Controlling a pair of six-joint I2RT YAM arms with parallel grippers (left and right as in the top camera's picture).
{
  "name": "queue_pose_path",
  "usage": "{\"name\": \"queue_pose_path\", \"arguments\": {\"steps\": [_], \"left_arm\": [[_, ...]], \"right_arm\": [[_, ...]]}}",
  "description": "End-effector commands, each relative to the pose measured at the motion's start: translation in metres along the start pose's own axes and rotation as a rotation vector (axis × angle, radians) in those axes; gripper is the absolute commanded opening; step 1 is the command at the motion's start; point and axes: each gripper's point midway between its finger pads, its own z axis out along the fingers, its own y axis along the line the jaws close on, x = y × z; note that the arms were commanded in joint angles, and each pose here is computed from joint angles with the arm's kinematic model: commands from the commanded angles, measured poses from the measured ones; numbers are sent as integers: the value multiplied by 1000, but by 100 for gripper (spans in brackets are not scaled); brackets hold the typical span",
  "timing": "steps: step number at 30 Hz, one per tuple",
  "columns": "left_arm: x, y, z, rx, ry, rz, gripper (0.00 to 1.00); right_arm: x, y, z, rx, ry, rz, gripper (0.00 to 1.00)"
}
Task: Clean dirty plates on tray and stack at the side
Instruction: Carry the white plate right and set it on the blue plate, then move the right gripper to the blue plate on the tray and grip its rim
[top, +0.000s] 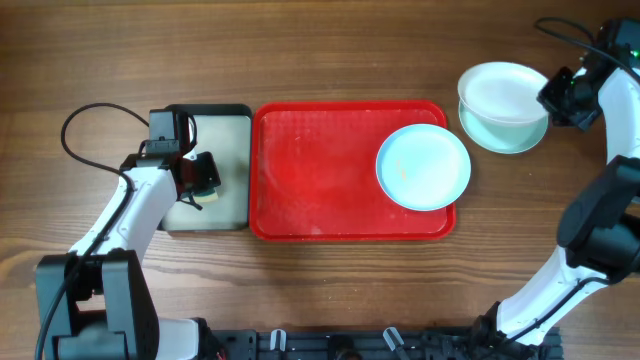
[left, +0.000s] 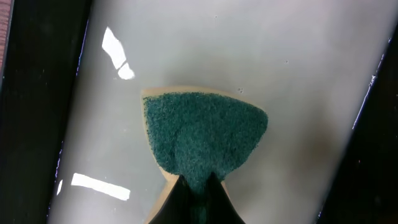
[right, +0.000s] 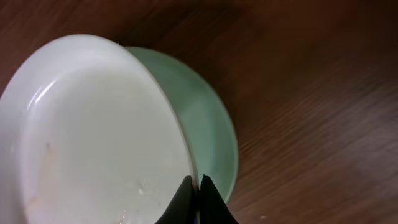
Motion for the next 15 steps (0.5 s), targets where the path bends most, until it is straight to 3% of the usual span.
{"name": "queue_pose_path", "arguments": {"steps": [1,6,7,9,14,15], "left_arm": [[-1,3,-4,-7,-17,-16,4],[-1,3,-4,-7,-17,-16,4],[-1,3,-4,-7,-17,-16,4],[-1,3,-4,-7,-17,-16,4],[-1,3,-4,-7,-17,-16,4],[-2,3,-4,-7,-18,-16,4]], "right_arm": [[-9,-11,-11,67,-53,-9,4],[5,-24,7,117,-34,-11,6],[8,-24,11,116,-24,-12,12],[12,-21,12,92,-5,-58,36],[24,-2,-13,13,56,-135,48],[35,13,-22,-59,94,-189,55]]}}
